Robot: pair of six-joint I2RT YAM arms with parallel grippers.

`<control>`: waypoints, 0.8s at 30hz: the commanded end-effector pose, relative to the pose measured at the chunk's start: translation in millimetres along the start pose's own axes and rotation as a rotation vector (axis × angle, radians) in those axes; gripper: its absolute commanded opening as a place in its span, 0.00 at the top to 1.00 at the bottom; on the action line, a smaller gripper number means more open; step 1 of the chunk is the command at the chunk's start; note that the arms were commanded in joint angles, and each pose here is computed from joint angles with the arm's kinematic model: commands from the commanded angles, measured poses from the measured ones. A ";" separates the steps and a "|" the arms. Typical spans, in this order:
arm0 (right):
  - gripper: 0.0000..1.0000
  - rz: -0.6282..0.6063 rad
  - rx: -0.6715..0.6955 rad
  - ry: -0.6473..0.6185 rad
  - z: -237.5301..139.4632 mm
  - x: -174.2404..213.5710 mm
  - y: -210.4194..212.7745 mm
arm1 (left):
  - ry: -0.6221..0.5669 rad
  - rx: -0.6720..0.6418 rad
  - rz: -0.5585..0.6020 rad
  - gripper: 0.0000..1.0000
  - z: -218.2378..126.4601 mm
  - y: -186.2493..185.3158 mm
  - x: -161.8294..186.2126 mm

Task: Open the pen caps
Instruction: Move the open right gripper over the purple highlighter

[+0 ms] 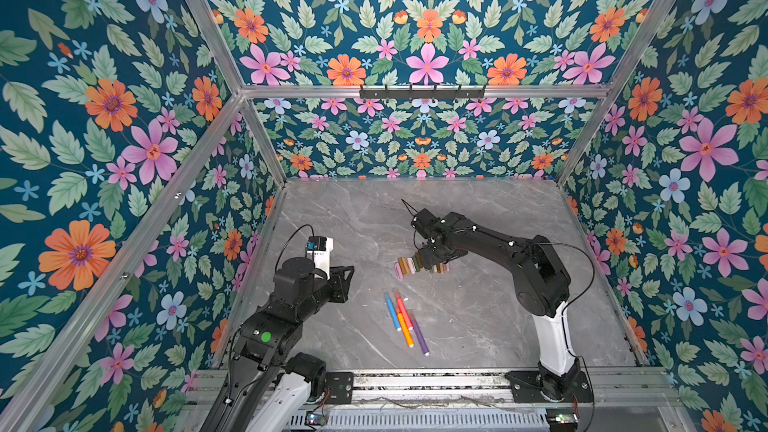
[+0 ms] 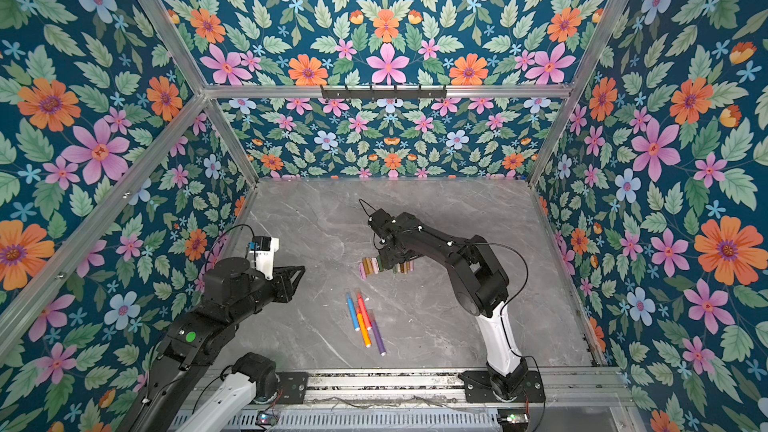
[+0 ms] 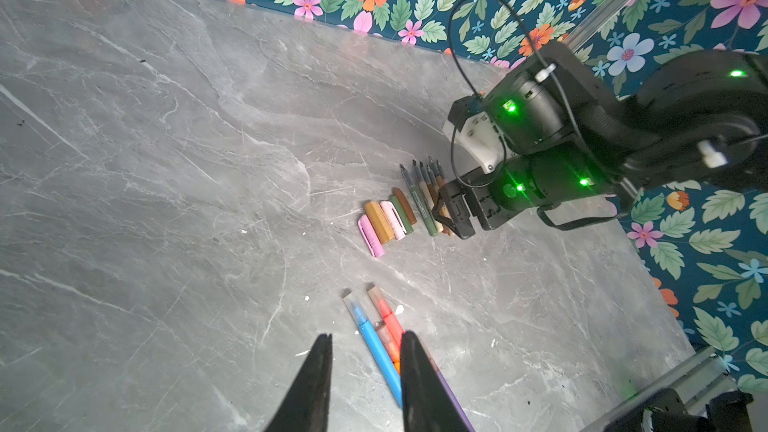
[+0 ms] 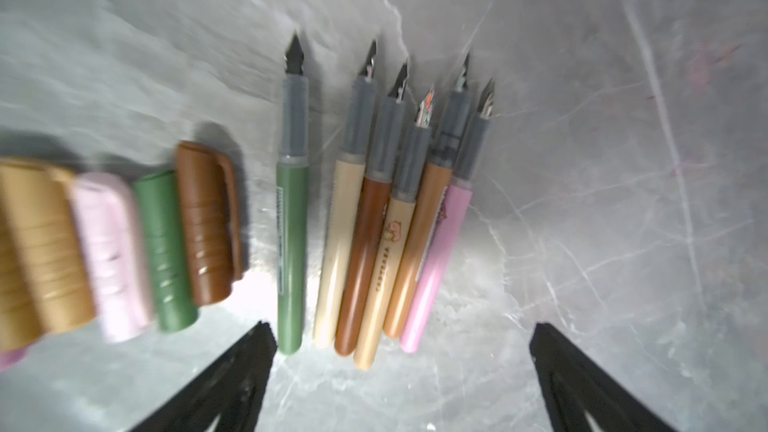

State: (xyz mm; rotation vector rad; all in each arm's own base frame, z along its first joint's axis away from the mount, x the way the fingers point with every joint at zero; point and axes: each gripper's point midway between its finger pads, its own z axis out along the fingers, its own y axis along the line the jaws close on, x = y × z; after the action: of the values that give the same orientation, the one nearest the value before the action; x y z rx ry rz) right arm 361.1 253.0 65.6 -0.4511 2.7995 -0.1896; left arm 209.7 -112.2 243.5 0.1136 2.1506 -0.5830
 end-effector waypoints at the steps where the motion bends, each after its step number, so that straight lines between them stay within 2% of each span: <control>1: 0.03 0.027 -0.022 -0.018 -20.7 3.3 -3.1 | -0.010 0.000 0.002 0.69 -0.1 -0.3 -2.6; 5: 0.06 0.037 -0.058 -0.064 -48.3 26.4 -0.6 | -0.008 -0.001 0.001 0.69 0.1 -0.1 -2.2; 10: 0.17 -0.005 -0.160 -0.106 -77.6 97.3 36.9 | -0.006 0.007 0.003 0.69 0.3 -1.3 -1.7; 13: 0.32 -0.037 -0.250 -0.109 -84.2 151.1 70.8 | -0.001 0.011 0.005 0.69 1.2 -2.0 -1.0; 15: 0.47 -0.042 -0.280 -0.091 -83.7 182.9 86.2 | -0.002 0.012 0.004 0.69 1.5 -2.2 -1.4; 18: 0.62 -0.041 -0.314 -0.068 -81.0 213.4 103.8 | 0.008 0.013 0.004 0.70 3.7 -2.4 -0.4; 24: 0.65 -0.048 -0.334 -0.041 -72.5 229.9 124.9 | 0.024 0.012 0.004 0.70 7.8 -1.8 0.5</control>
State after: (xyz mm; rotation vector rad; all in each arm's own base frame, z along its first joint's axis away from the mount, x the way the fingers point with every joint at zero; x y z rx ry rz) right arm 95.2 288.3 49.8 -0.6810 2.7762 0.2081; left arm 212.2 -116.5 235.5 0.1229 2.1882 -0.5916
